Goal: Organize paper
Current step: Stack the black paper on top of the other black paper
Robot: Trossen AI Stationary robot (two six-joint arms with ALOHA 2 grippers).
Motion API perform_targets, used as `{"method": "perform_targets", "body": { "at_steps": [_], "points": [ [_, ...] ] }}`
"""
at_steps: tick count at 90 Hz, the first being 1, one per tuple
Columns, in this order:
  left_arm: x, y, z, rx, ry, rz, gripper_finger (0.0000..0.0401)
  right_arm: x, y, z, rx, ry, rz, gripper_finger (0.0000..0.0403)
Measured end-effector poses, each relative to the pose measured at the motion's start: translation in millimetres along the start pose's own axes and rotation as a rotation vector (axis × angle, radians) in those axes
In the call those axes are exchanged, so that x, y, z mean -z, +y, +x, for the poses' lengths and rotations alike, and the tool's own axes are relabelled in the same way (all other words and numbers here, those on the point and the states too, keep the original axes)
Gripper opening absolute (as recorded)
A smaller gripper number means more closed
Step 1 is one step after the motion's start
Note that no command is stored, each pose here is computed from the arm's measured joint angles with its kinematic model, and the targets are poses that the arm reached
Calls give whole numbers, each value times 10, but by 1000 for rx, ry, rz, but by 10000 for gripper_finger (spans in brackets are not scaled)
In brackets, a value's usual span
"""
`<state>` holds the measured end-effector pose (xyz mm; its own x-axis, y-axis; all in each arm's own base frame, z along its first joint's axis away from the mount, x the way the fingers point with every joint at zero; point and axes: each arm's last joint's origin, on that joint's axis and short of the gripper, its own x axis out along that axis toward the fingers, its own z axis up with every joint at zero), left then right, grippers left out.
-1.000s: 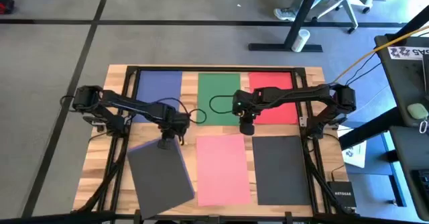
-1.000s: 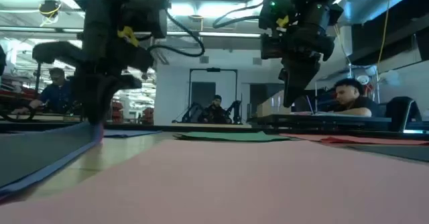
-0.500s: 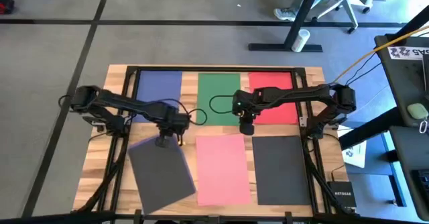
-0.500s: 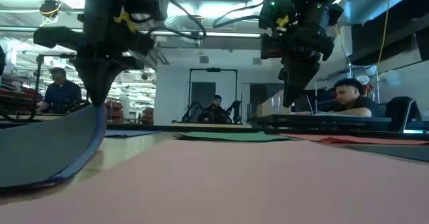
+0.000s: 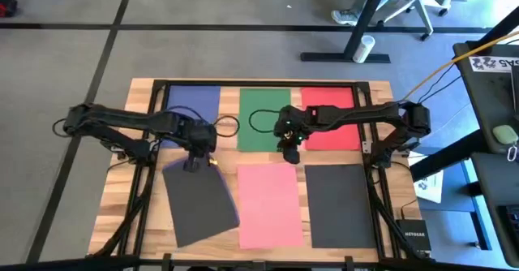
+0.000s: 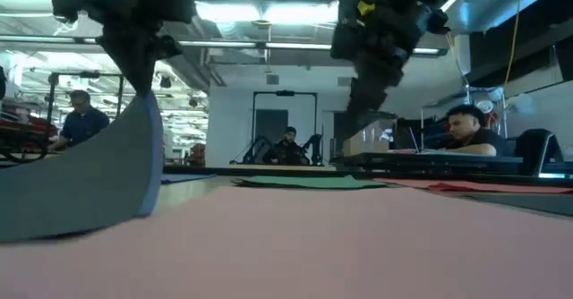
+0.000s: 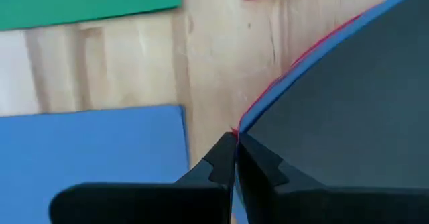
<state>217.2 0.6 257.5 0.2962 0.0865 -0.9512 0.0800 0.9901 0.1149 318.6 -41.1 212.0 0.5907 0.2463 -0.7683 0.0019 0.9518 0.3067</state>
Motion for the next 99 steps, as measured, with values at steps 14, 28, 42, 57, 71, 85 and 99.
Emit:
{"method": "perform_targets", "body": {
  "at_steps": [14,28,42,57,71,85,99],
  "points": [
    [22,42,-43,-5,-20,-41,0,-193,226,93,-118,-187,-42,74],
    [13,56,-38,-8,-28,-49,0,-357,433,356,-230,-368,-25,74],
    [3,56,-37,-8,-38,-44,0,-480,469,724,-280,-424,16,74],
    [-14,59,-37,-10,-56,-46,0,-699,460,1118,-301,-401,31,74],
    [-24,60,-35,-12,-68,-47,0,-943,474,1311,-333,-394,24,74],
    [-25,59,-35,-12,-68,-44,0,-1040,468,1410,-346,-383,21,74],
    [-23,57,-34,-12,-66,-40,0,-1017,393,1496,-287,-360,67,74]
  ]
}}
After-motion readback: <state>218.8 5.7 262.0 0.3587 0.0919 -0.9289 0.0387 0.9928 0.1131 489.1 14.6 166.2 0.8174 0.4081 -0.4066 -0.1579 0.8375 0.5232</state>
